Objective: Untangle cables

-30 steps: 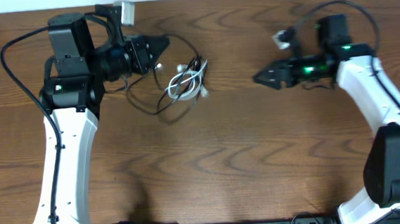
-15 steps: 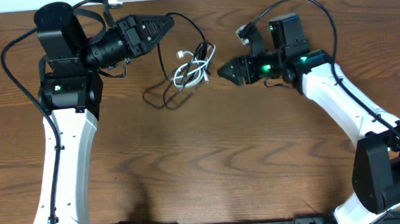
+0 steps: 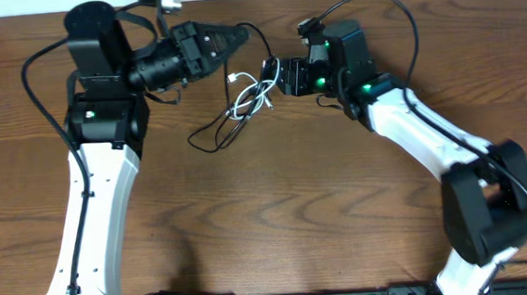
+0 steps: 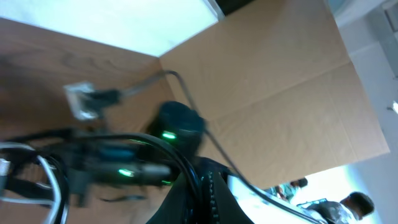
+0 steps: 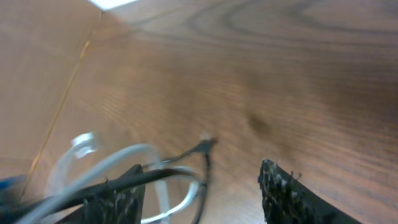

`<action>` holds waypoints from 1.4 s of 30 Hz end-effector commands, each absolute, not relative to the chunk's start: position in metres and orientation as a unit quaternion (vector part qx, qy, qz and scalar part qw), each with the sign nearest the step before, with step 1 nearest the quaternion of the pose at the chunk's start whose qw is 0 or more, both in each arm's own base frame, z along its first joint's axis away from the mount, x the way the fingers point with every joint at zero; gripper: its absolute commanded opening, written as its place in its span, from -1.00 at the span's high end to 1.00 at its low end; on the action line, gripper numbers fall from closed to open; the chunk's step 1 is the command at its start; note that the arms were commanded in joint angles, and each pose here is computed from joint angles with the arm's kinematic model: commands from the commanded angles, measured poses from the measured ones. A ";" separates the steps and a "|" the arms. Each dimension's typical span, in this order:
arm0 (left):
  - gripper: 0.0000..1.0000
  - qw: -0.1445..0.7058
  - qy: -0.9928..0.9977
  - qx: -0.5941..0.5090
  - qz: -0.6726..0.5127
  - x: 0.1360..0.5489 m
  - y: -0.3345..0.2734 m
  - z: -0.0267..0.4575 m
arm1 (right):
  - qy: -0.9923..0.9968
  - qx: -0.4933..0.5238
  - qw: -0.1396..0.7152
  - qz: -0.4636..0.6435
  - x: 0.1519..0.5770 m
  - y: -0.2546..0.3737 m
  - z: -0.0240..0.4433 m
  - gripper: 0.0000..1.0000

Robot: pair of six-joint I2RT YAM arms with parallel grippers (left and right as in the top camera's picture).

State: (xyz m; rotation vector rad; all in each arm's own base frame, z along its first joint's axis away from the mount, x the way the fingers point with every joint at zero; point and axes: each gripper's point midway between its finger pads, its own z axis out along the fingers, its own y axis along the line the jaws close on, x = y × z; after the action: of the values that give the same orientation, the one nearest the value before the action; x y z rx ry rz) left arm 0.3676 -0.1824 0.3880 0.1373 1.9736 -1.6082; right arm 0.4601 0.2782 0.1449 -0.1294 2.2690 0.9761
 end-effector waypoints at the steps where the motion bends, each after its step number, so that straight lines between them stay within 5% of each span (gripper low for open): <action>1: 0.85 0.286 0.729 0.075 -0.618 0.351 -0.193 0.408 | 0.876 0.047 0.325 0.354 0.482 0.264 0.117 -0.09; 11: 0.85 0.286 0.718 0.065 -0.631 0.353 -0.193 0.419 | 0.896 0.111 0.307 0.301 0.494 0.225 0.079 0.00; 20: 0.85 0.332 0.711 0.051 -0.618 0.368 -0.163 0.428 | 0.966 0.127 0.188 0.124 0.444 0.131 0.014 0.26; 29: 0.85 0.403 0.717 0.017 -0.568 0.391 -0.101 0.422 | 0.986 0.136 0.081 0.060 0.399 0.049 -0.006 0.58; 38: 0.85 0.386 0.784 -0.064 -0.482 0.402 -0.066 0.361 | 0.988 0.140 0.038 0.054 0.379 0.005 -0.009 0.70; 42: 0.85 0.361 0.802 -0.058 -0.473 0.395 -0.077 0.345 | 0.983 0.037 0.050 0.174 0.384 0.046 0.003 0.55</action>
State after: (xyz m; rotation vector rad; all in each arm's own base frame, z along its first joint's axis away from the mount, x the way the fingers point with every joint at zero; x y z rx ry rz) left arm 0.3991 -0.0701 0.3372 -0.2779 2.0788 -1.3117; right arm 0.3872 0.0134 0.0006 0.4015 2.9985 0.2645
